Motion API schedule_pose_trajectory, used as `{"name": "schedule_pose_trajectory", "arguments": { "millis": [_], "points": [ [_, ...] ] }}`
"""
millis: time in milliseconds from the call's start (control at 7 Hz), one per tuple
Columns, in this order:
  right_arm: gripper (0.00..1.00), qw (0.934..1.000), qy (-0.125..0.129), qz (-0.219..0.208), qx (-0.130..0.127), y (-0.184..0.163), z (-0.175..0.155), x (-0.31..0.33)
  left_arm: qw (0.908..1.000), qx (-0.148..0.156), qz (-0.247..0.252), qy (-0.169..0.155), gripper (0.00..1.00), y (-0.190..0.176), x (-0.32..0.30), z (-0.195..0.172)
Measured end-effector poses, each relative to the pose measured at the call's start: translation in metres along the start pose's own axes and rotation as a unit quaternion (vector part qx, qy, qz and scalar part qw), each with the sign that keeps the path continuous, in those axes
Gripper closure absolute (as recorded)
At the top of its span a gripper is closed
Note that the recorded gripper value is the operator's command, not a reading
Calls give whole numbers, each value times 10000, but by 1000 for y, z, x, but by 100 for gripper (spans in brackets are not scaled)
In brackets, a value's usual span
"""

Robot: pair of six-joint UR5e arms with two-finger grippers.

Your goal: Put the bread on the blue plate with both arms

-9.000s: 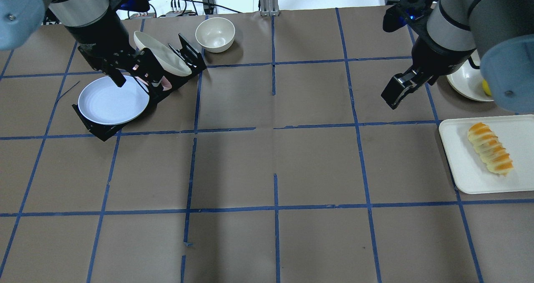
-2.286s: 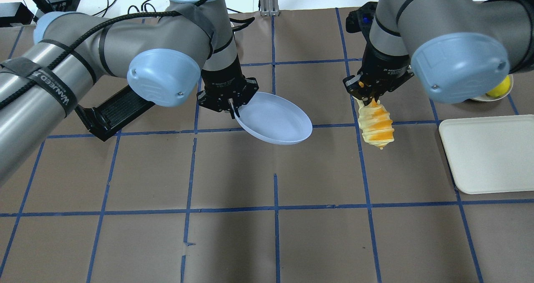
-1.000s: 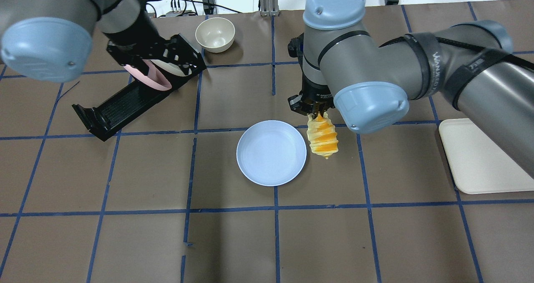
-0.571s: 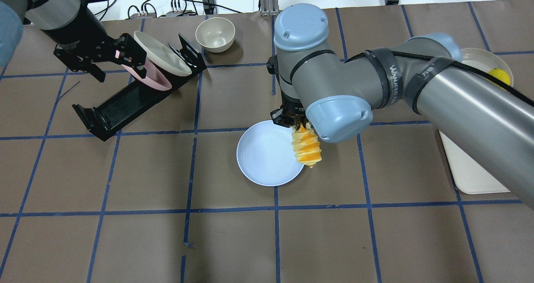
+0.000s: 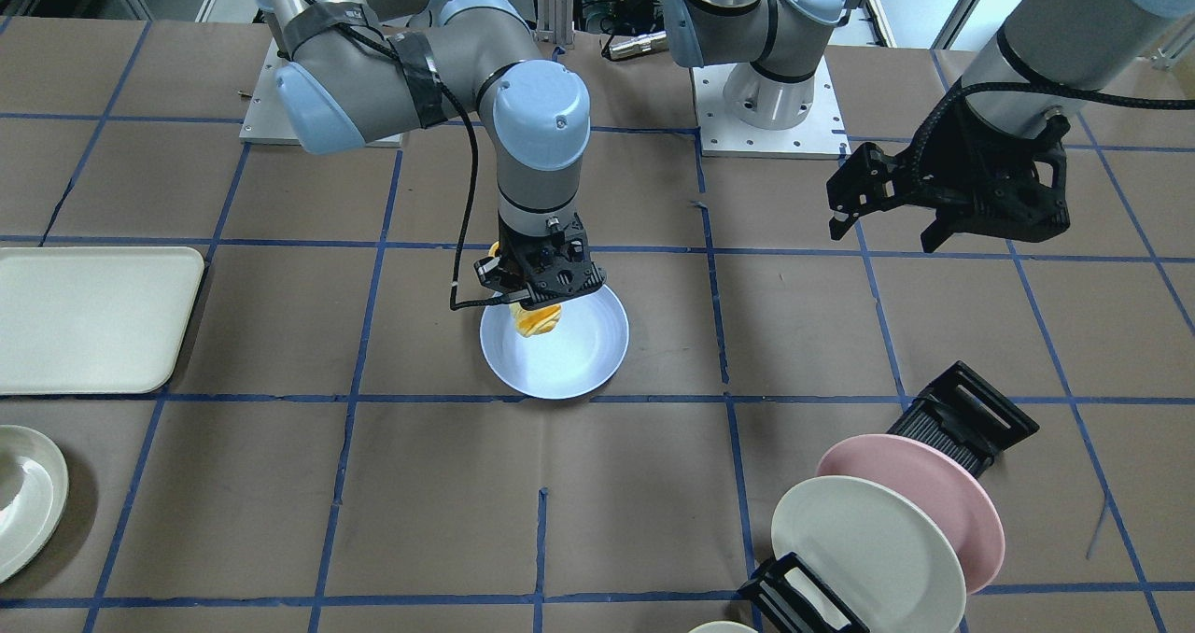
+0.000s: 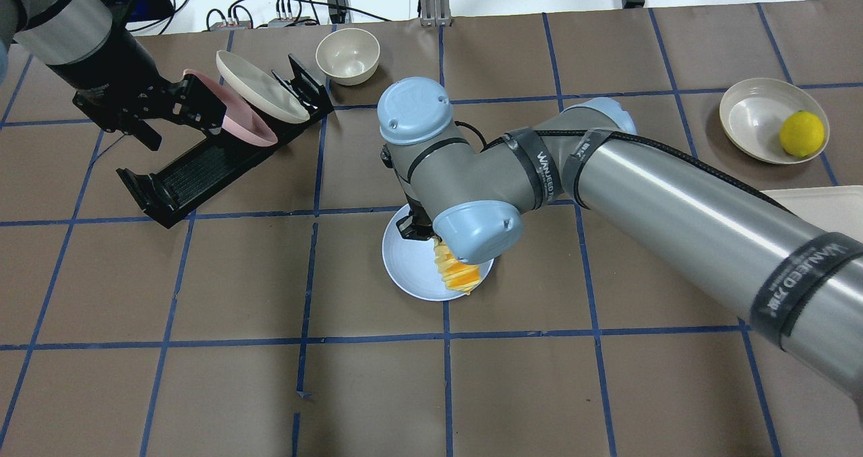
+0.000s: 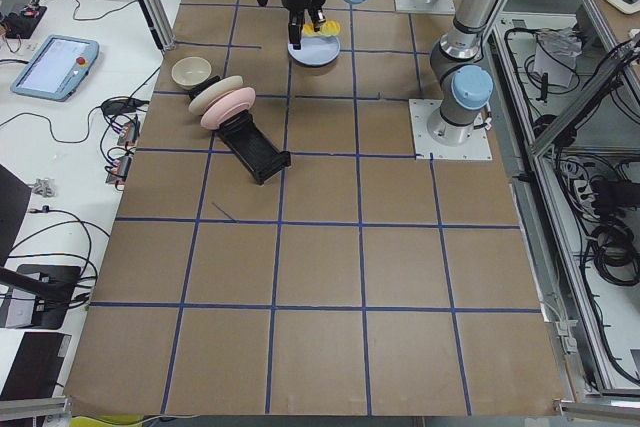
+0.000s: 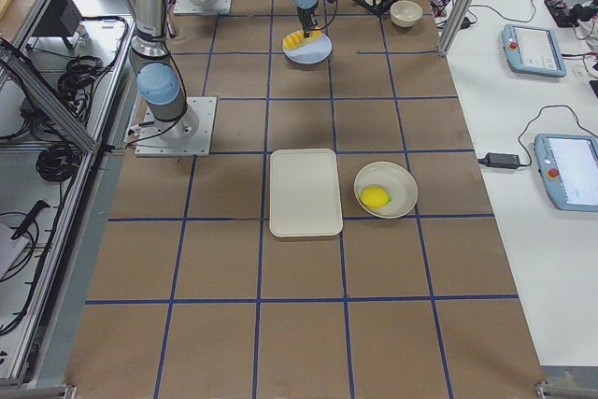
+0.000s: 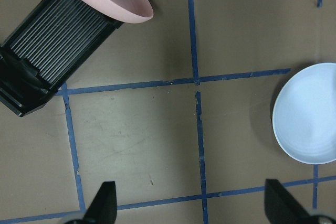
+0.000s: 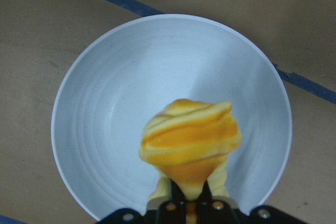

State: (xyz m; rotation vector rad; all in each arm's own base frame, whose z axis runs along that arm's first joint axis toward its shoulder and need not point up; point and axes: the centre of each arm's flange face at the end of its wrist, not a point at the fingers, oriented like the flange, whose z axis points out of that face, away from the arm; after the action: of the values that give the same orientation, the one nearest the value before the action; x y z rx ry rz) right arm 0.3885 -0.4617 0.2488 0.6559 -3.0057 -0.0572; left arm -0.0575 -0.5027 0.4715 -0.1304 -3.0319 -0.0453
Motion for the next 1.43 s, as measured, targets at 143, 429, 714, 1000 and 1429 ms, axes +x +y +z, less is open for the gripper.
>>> {"name": "schedule_pose_trajectory", "arguments": {
  "millis": [143,429,714,1000,1429],
  "points": [
    [90,10000,15,-96,-12,-2,9,-8,9999,-7,10,111,0,5,5,3],
    [0,9997,29,-246,-28,-2,15,-12,9979,120,-51,631,0,7,23,3],
    [0,9996,22,-280,-25,-2,15,-13,9970,118,-57,758,0,8,26,6],
    [0,9996,15,-265,64,-5,4,-11,9981,112,-58,601,0,5,20,8],
    [0,9974,18,64,721,-7,-79,25,9985,114,-64,537,0,5,17,8]
  ]
}}
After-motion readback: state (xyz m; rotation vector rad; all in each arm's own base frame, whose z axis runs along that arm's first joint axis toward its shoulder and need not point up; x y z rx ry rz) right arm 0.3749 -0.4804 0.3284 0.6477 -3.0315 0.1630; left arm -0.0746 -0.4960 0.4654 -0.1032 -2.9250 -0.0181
